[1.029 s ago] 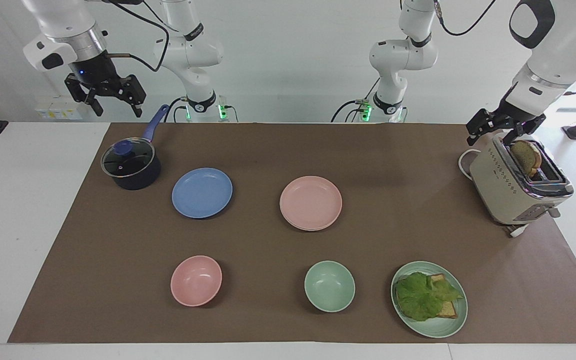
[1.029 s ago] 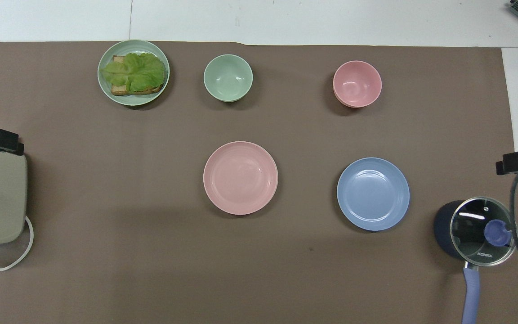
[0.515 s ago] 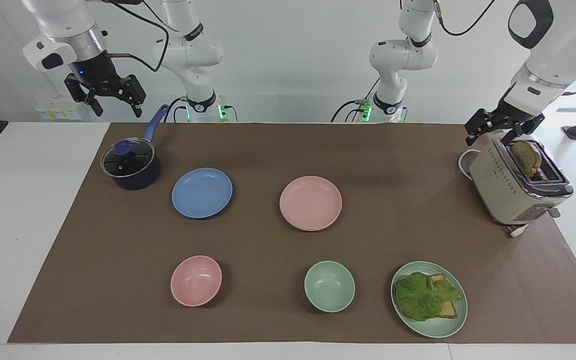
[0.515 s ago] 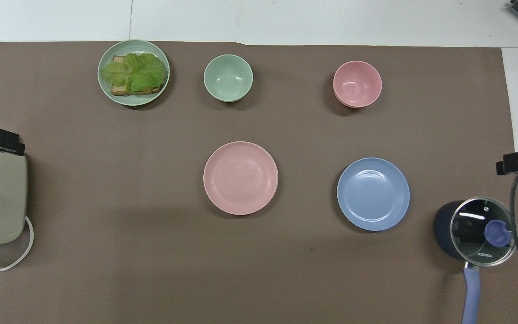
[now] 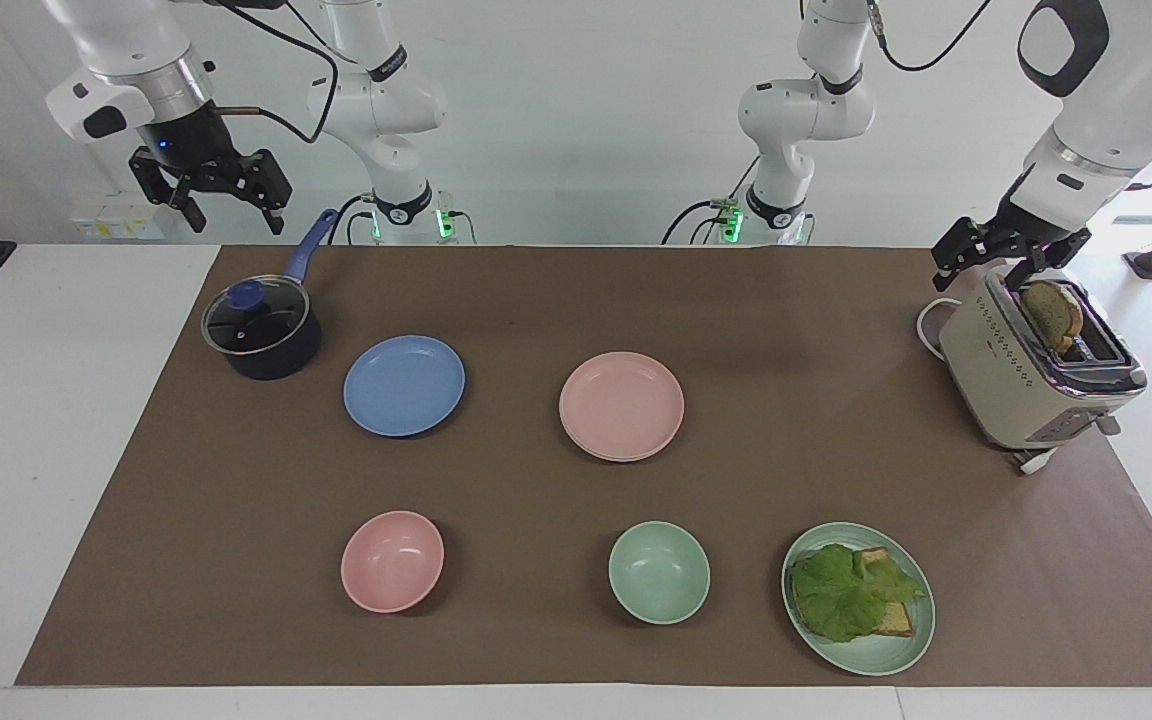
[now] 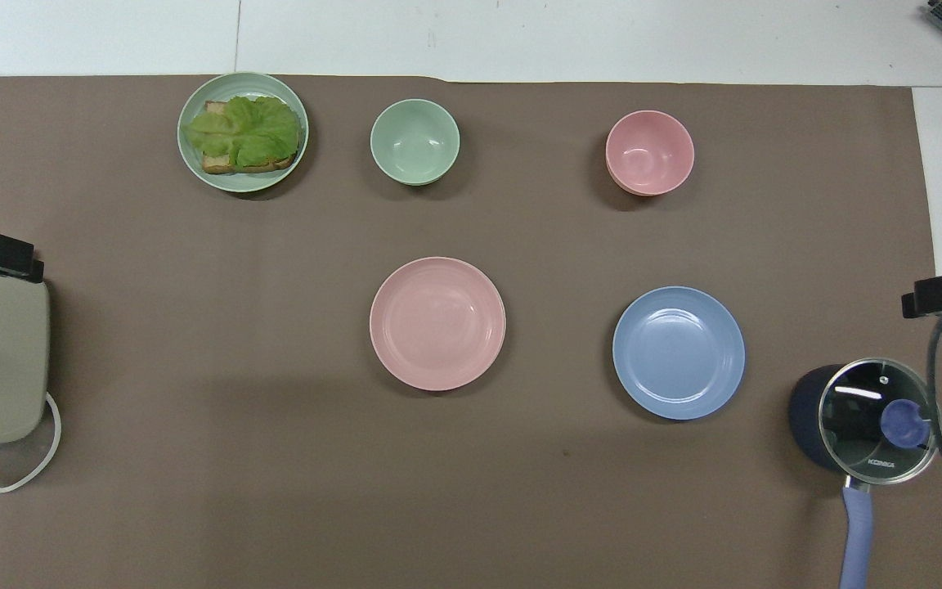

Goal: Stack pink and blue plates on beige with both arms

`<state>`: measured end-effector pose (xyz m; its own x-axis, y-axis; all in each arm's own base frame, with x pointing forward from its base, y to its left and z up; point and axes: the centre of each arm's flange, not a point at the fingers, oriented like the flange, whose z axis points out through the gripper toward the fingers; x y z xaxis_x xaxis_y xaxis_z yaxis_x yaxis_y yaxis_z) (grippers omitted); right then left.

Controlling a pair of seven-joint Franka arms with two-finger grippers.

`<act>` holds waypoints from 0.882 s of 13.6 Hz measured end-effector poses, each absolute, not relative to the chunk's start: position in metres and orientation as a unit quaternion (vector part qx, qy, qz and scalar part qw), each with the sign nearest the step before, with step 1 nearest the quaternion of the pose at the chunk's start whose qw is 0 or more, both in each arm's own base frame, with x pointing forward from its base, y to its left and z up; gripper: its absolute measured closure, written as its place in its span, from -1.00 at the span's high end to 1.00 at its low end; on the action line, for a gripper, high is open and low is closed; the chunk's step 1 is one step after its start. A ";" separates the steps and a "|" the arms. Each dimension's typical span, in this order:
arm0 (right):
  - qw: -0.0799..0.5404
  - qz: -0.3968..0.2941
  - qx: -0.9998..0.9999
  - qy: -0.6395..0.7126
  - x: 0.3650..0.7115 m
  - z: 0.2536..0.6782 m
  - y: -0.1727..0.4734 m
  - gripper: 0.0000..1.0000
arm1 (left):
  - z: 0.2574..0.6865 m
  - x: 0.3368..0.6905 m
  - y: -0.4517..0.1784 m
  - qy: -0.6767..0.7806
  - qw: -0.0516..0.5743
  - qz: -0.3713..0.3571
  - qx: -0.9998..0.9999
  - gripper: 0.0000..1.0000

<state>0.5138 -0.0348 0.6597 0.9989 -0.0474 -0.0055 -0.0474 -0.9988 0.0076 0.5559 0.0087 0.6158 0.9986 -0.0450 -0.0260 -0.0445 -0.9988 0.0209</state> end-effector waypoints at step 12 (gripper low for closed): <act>0.003 -0.021 0.999 -0.028 0.509 0.657 -0.039 1.00 | 0.616 0.556 0.009 -0.022 0.010 -0.013 1.000 1.00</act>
